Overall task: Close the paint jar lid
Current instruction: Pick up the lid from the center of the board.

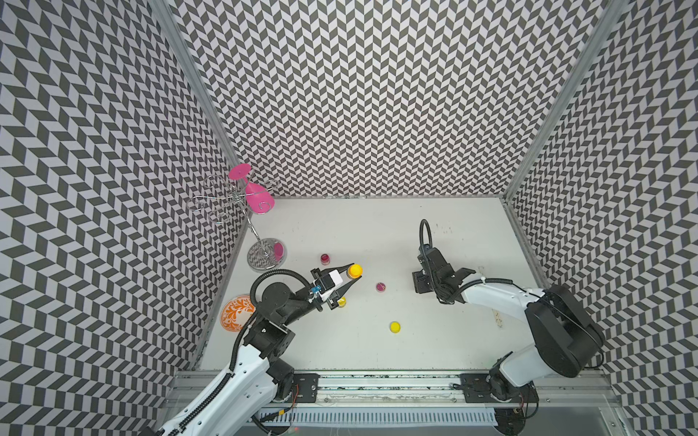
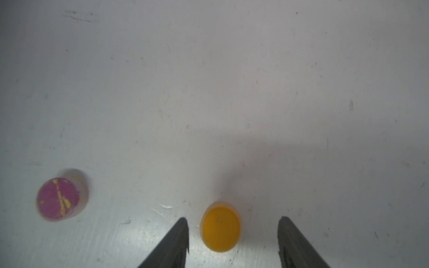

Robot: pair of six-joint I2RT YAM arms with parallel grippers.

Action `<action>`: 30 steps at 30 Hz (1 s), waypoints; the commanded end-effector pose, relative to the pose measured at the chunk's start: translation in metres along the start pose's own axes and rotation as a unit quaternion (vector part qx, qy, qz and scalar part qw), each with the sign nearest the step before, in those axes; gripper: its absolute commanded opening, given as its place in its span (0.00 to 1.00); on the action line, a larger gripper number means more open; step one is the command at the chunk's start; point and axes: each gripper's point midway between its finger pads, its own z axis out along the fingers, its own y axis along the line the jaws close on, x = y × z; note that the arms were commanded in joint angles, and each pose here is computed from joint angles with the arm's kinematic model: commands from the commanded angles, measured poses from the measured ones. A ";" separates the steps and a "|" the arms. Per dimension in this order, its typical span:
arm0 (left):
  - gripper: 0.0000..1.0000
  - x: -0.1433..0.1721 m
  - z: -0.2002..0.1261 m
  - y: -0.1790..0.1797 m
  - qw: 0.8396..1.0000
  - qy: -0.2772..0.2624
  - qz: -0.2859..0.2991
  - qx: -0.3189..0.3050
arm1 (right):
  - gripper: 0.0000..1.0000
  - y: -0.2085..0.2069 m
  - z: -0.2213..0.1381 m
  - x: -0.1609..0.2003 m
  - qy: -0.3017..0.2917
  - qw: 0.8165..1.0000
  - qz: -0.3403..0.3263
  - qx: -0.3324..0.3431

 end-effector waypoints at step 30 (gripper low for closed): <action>0.32 0.006 0.000 -0.003 1.000 0.010 0.005 0.000 | 0.46 0.011 0.022 0.011 0.024 1.000 -0.003 -0.012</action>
